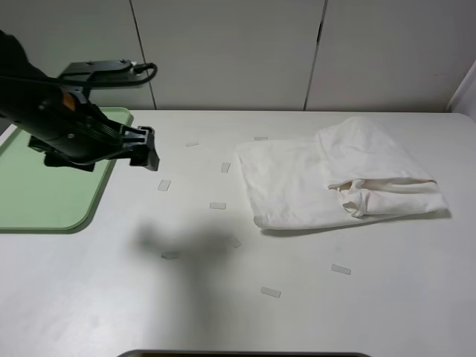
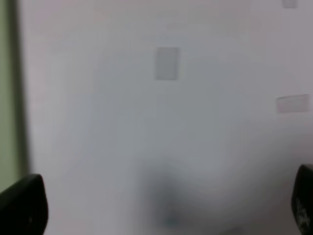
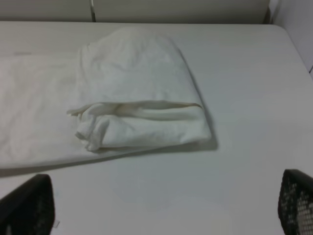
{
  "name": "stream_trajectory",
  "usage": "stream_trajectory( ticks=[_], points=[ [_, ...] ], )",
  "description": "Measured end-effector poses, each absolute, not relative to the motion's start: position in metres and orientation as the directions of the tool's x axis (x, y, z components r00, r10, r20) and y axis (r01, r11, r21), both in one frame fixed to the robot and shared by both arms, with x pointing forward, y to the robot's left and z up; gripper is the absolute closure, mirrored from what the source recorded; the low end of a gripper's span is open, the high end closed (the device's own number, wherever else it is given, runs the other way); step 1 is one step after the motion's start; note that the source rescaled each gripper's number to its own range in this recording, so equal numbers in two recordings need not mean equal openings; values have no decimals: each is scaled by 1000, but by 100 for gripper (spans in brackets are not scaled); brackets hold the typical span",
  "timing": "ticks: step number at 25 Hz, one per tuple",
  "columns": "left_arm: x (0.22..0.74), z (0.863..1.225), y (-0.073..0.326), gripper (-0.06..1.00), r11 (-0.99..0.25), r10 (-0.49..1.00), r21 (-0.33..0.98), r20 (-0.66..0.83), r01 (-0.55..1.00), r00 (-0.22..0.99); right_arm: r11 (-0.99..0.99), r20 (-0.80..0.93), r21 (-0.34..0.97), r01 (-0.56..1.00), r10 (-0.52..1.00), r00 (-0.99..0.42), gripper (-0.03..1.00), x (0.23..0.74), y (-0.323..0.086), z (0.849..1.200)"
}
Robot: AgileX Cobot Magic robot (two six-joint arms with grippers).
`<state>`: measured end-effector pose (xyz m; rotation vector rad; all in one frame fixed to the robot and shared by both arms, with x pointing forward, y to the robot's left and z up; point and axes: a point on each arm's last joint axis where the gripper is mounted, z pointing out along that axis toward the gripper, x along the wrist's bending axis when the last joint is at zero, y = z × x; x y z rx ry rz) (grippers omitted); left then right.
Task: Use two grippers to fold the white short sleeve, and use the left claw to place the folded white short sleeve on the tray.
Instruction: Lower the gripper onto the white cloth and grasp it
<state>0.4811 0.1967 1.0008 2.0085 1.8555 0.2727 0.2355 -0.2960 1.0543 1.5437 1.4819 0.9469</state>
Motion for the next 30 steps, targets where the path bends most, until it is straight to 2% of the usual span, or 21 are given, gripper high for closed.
stream_trajectory(
  ticks=[2,6,9,12,19,22,30],
  points=[
    [490,982,171,-5,-57,981,411,-147,910,128,-16,-2,908,418,999,42,-3,236,-296,1054],
    [500,971,148,-5,-58,974,418,-174,906,142,-16,-2,908,418,999,42,-3,236,-296,1054],
    [520,952,103,-5,-80,963,421,-202,904,180,-16,-2,908,418,999,42,-3,236,-296,1054],
    [530,938,80,-5,-78,957,419,-222,904,186,-16,-2,908,418,999,42,-3,236,-296,1054],
    [536,918,47,-5,-113,942,435,-238,894,235,-16,-2,908,418,999,42,-3,236,-296,1054],
    [540,903,15,-5,-125,931,439,-259,890,259,-16,-2,908,418,999,42,-3,236,-296,1054],
    [547,877,-1,-5,-25,930,422,-324,906,176,-16,-2,908,418,999,42,-3,236,-296,1054]
  ],
)
